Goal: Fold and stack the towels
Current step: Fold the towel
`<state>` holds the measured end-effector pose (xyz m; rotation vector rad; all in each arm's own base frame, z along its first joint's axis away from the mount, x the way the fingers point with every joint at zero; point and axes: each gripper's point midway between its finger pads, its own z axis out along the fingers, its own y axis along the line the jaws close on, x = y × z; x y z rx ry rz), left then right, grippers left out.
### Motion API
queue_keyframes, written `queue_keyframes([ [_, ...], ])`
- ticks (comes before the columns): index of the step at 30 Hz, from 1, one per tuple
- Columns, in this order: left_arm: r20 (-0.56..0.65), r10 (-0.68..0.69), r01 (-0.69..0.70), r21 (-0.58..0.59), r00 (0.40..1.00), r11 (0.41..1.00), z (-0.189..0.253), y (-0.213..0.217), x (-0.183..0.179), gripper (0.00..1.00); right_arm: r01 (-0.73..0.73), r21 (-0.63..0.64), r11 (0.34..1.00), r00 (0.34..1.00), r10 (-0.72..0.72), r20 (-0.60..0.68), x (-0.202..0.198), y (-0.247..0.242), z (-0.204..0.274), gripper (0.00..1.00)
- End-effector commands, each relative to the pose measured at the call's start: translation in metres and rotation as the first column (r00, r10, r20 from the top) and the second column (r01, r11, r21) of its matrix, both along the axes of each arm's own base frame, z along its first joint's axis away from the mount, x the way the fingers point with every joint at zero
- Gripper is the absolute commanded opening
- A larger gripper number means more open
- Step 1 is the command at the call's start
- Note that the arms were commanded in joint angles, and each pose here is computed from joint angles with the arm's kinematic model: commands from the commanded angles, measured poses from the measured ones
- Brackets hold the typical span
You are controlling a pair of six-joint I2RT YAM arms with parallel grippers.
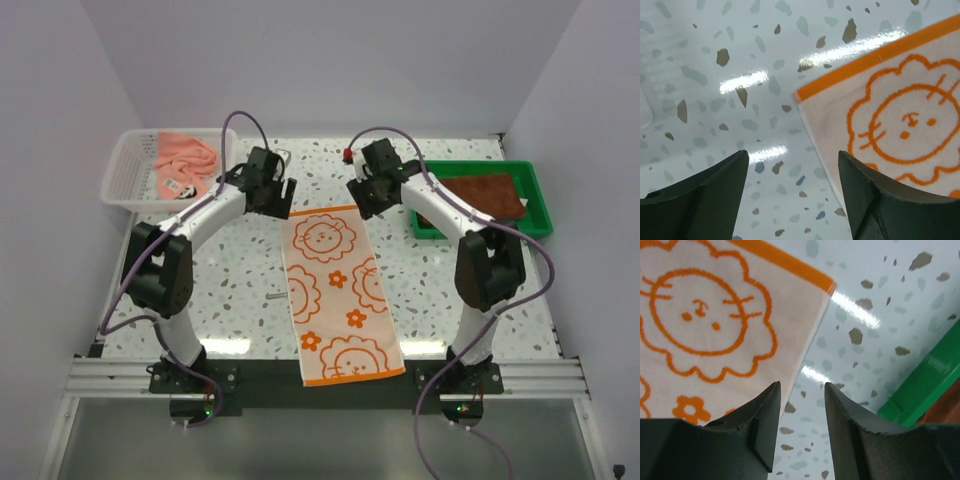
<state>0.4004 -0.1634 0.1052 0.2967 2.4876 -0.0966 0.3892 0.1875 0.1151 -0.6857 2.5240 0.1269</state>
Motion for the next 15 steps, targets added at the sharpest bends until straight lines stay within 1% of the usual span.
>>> queue_keyframes([
  [1,0.053,-0.115,0.114,0.033,0.992,0.993,0.006,-0.002,0.038,0.76,-0.114,0.007,0.993,0.989,0.113,0.099,0.048,0.006,0.011,0.44],
  [2,0.067,-0.128,0.125,0.04,0.99,0.991,0.008,-0.003,0.045,0.74,-0.118,-0.004,0.993,0.988,0.117,0.099,0.054,0.004,0.009,0.43],
  [3,0.054,-0.148,0.146,0.044,0.987,0.988,-0.001,-0.005,0.048,0.72,-0.127,-0.024,0.992,0.989,0.129,0.076,0.059,0.001,-0.005,0.41],
  [5,0.055,-0.197,0.193,0.08,0.979,0.978,-0.006,-0.004,0.053,0.7,-0.151,-0.005,0.989,0.985,0.15,0.089,0.072,0.007,-0.003,0.4],
  [9,0.037,-0.253,0.249,0.094,0.967,0.964,-0.026,-0.007,0.063,0.7,-0.172,-0.001,0.985,0.983,0.172,0.062,0.091,0.013,-0.025,0.4],
  [10,0.037,-0.256,0.252,0.099,0.966,0.963,-0.028,-0.006,0.066,0.7,-0.173,0.002,0.985,0.982,0.172,0.076,0.098,0.016,-0.022,0.4],
  [11,0.041,-0.275,0.271,0.085,0.961,0.959,-0.027,-0.009,0.069,0.7,-0.177,0.003,0.984,0.983,0.177,0.045,0.1,0.017,-0.038,0.4],
  [13,0.026,-0.287,0.284,0.085,0.958,0.955,-0.035,-0.007,0.072,0.7,-0.18,0.01,0.984,0.983,0.18,0.046,0.108,0.02,-0.04,0.4],
  [15,0.027,-0.291,0.288,0.088,0.956,0.954,-0.037,-0.007,0.077,0.7,-0.187,0.02,0.982,0.982,0.187,0.026,0.111,0.023,-0.052,0.4],
])
